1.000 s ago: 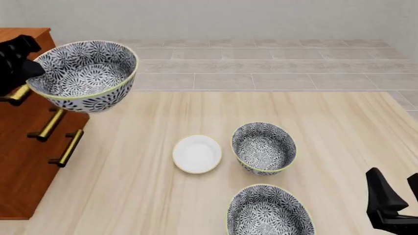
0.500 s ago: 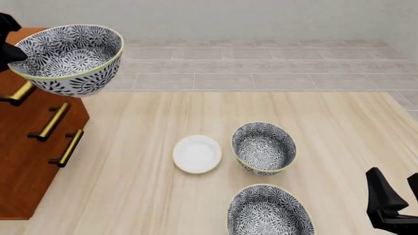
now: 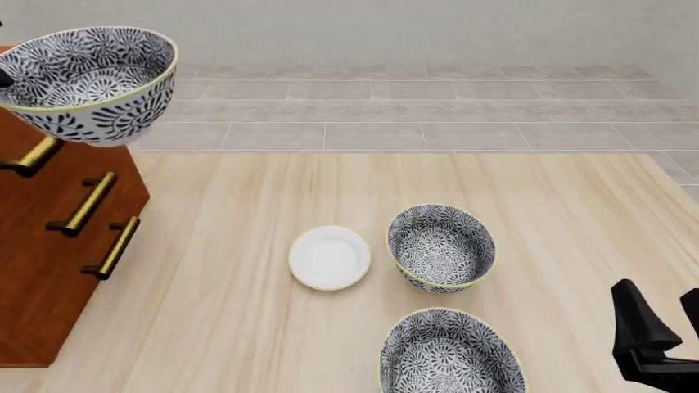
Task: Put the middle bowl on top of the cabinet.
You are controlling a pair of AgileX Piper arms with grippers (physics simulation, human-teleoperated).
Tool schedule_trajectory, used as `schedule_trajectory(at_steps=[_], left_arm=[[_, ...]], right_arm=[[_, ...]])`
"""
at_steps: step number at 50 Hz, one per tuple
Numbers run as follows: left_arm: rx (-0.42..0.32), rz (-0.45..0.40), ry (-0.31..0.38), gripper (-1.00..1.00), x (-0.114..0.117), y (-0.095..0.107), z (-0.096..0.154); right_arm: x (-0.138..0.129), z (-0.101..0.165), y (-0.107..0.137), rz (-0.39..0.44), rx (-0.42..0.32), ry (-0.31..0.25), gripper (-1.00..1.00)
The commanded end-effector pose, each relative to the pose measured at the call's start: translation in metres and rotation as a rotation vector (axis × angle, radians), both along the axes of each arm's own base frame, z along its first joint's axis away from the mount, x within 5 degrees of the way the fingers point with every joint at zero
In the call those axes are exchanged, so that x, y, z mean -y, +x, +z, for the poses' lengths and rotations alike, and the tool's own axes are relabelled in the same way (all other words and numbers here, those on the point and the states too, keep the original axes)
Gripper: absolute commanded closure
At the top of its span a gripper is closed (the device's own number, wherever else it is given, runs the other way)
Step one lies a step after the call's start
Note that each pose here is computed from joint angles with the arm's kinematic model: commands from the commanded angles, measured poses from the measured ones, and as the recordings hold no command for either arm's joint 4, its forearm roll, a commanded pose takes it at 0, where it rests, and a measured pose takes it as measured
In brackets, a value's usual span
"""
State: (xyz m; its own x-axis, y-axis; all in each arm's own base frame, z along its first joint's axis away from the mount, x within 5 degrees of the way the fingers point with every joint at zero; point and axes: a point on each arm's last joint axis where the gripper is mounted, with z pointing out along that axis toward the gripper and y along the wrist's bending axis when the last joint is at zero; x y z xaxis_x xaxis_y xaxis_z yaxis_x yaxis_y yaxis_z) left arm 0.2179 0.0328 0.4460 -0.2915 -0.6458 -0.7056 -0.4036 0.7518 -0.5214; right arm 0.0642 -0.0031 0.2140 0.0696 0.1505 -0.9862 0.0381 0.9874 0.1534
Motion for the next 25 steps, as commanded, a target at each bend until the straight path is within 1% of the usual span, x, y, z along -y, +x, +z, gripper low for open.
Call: schedule_trajectory(at_steps=[1, 2, 11, 25], left_arm=[[0.011, 0.042, 0.003, 1.00, -0.010, 0.000, 0.010], [0.005, 0.056, 0.007, 1.00, -0.014, 0.000, 0.010], [0.015, 0.070, -0.016, 1.00, -0.014, -0.001, 0.015], [0.023, 0.118, -0.025, 1.00, -0.023, -0.003, 0.022]], right_arm=[[0.000, 0.000, 0.001, 0.002, -0.003, 0.000, -1.00], [0.000, 0.000, 0.001, 0.003, -0.003, 0.000, -1.00], [0.000, 0.000, 0.001, 0.003, -0.004, -0.001, -1.00], [0.000, 0.000, 0.001, 0.002, -0.003, -0.002, -1.00]])
